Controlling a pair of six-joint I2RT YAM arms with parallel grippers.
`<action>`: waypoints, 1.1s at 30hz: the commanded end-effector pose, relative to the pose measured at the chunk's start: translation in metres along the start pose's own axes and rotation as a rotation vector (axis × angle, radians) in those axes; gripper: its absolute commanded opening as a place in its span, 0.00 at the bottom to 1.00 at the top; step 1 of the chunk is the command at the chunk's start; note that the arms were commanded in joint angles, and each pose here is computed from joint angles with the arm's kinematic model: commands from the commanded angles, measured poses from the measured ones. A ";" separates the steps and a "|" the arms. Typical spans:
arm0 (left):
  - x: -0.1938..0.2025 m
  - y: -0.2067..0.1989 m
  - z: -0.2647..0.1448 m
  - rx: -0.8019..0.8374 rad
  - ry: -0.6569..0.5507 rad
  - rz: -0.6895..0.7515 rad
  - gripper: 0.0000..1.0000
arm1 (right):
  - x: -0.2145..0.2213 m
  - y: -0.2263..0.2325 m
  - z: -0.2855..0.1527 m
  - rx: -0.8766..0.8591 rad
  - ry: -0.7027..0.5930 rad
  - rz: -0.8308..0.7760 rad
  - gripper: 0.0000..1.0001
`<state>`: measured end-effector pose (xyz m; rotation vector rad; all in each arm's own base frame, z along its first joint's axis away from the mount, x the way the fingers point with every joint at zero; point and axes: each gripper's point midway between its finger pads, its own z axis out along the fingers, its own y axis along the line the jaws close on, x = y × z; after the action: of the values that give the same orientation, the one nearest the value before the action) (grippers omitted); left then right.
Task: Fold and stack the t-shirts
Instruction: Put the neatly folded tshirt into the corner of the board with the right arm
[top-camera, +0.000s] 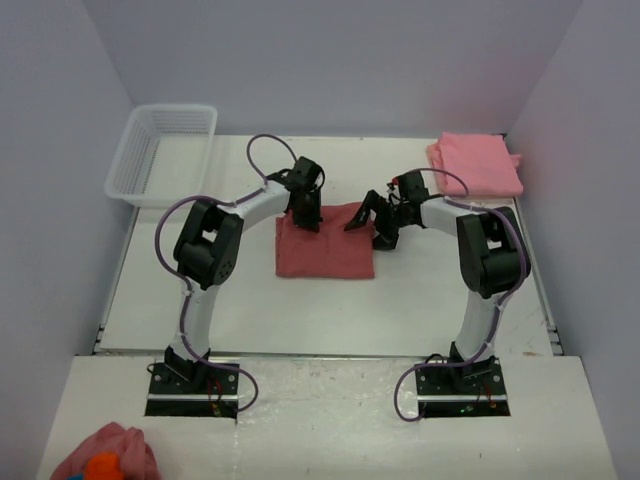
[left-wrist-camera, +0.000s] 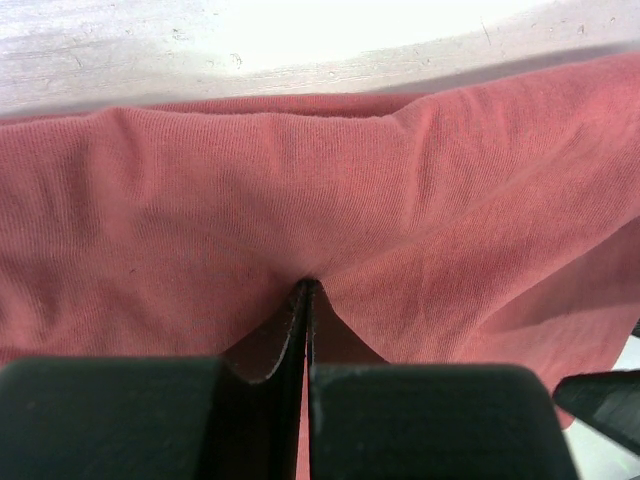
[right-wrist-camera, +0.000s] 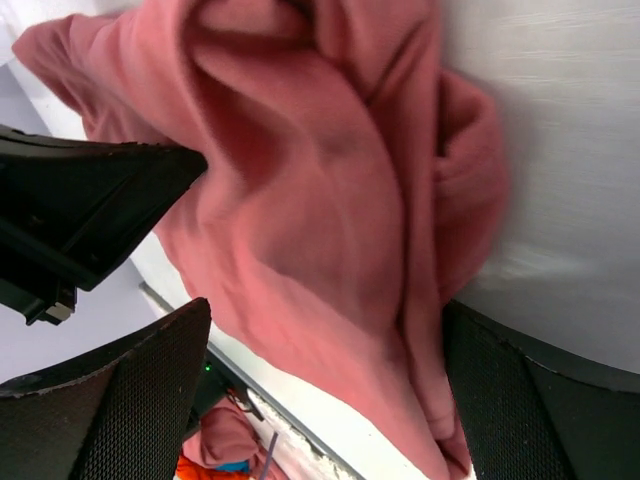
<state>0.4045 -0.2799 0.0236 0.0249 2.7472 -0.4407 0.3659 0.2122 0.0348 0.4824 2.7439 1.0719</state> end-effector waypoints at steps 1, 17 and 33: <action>0.006 -0.001 0.002 0.011 0.031 0.029 0.00 | 0.025 -0.051 0.030 0.174 0.050 0.035 0.94; 0.007 -0.007 -0.010 0.050 0.021 0.037 0.00 | 0.041 -0.044 0.046 0.204 0.080 0.063 0.47; 0.009 0.003 -0.031 0.026 -0.050 0.046 0.00 | 0.007 -0.015 0.012 0.344 -0.023 -0.208 0.00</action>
<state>0.3919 -0.2776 0.0245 0.0567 2.7297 -0.4884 0.3561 0.2400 0.0170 0.3618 2.8585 0.8540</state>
